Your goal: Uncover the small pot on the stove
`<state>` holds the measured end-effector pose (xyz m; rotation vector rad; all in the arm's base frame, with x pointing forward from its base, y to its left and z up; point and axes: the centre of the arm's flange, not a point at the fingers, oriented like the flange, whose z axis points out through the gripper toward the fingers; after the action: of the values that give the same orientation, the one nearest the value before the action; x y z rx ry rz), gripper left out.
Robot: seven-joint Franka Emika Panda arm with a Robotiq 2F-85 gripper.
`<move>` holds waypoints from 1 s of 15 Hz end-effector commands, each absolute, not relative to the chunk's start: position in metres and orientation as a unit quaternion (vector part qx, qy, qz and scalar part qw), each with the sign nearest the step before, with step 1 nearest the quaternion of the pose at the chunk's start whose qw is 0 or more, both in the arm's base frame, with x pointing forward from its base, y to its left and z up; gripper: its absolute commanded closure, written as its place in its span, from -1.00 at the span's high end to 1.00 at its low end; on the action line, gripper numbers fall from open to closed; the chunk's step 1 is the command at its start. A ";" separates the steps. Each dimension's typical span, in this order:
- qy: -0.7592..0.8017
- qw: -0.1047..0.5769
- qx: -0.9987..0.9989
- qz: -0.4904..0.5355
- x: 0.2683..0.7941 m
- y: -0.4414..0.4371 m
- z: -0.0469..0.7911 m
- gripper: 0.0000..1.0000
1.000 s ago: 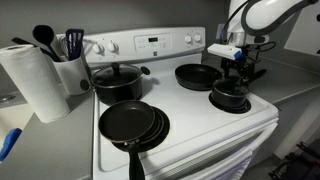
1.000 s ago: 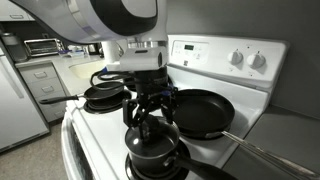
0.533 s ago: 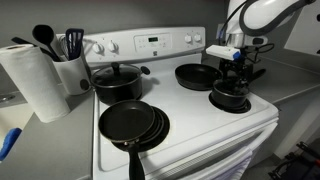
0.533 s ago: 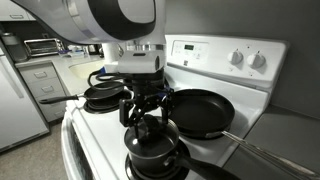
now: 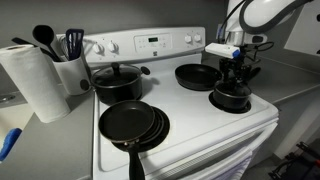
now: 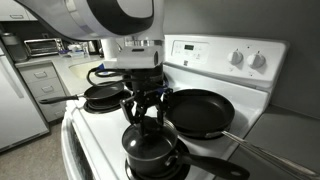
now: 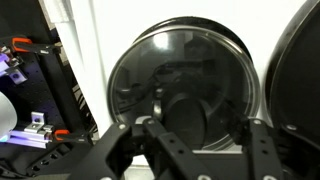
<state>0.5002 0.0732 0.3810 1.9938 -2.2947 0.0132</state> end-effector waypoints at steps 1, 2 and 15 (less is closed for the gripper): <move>-0.750 0.048 0.660 -0.007 0.496 0.072 0.382 -0.36; -0.750 0.047 0.660 -0.006 0.496 0.072 0.384 -0.47; -0.704 0.072 0.705 0.048 0.481 0.095 0.430 -0.72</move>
<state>0.4882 0.0900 0.4048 2.0706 -2.1714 0.0974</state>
